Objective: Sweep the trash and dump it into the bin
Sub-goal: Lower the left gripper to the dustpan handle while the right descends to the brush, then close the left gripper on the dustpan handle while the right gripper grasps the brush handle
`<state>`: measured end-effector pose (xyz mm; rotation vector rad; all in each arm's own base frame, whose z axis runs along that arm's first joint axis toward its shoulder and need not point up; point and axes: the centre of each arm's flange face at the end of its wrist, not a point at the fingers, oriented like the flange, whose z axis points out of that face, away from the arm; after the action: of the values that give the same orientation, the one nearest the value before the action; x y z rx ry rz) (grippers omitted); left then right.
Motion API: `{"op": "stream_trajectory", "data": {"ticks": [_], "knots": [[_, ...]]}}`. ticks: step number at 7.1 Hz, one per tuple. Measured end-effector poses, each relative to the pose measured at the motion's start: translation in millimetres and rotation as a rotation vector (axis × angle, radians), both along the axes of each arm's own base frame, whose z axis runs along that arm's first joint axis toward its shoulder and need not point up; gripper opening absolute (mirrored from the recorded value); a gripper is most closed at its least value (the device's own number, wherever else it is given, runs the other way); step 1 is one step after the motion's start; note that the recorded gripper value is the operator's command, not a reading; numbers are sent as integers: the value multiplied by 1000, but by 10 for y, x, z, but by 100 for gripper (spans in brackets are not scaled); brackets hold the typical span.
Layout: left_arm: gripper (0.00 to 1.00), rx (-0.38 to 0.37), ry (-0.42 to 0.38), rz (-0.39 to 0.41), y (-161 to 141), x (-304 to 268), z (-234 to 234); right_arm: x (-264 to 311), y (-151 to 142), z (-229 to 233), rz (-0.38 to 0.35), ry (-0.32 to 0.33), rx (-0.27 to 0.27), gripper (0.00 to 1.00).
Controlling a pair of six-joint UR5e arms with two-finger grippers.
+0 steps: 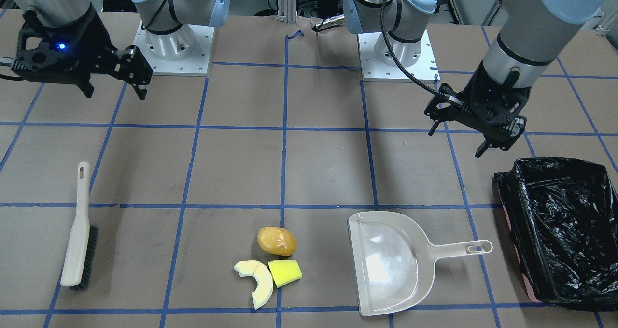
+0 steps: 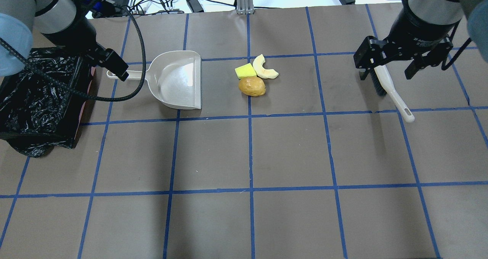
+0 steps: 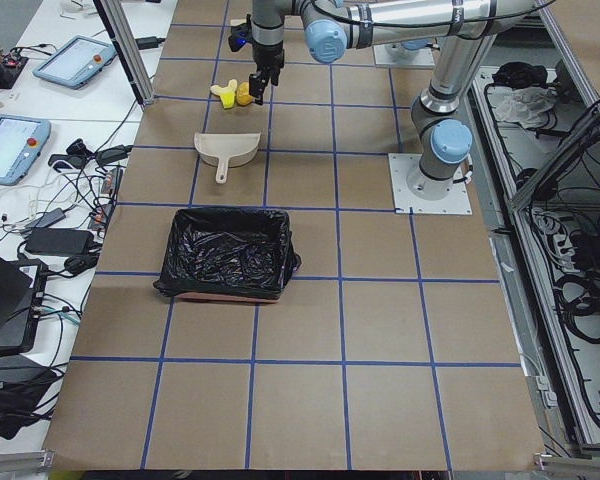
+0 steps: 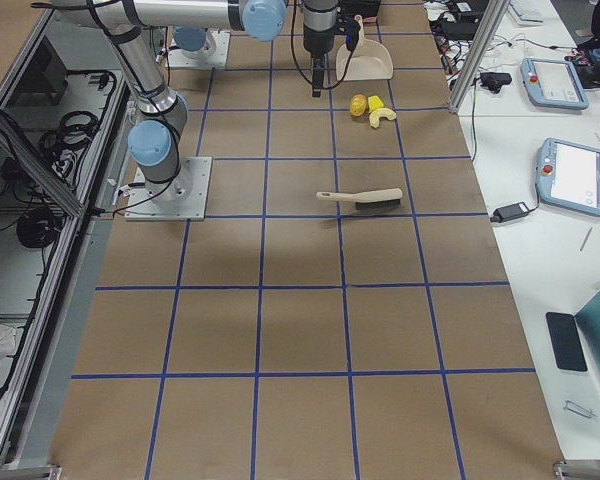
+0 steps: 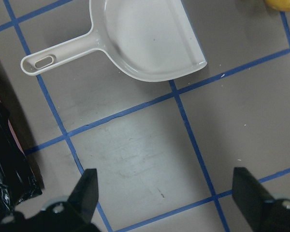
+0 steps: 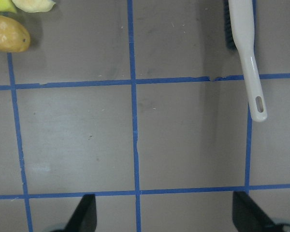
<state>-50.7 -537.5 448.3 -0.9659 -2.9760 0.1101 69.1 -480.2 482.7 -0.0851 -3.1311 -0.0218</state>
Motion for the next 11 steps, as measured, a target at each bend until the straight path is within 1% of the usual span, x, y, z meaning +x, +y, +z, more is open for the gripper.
{"op": "stream_trajectory", "data": {"ticks": [1,2,3,4,5,6,8,9,10,11], "knots": [[95,-1,-8,-189,-139,83,-147,-354,-113,-193,-17,20,40,100],[96,-27,-27,-354,-331,139,-277,-645,-214,-397,-3,39,56,100],[97,-50,-49,-500,-540,186,-433,-863,-315,-609,27,54,41,100],[97,-44,-69,-622,-709,232,-609,-1065,-396,-841,64,61,28,100],[97,-10,-108,-717,-837,301,-795,-1319,-459,-1072,93,57,27,100],[97,31,-147,-776,-943,375,-998,-1564,-508,-1296,104,42,39,100],[96,45,-180,-808,-1162,455,-1415,-1777,-583,-1663,106,5,77,100],[96,46,-184,-835,-1230,488,-1565,-1779,-625,-1803,129,-23,89,100],[96,41,-174,-869,-1270,592,-1657,-1762,-666,-1924,173,-50,95,100],[96,19,-138,-878,-1300,784,-1729,-1749,-699,-2037,213,-66,103,100]]}}
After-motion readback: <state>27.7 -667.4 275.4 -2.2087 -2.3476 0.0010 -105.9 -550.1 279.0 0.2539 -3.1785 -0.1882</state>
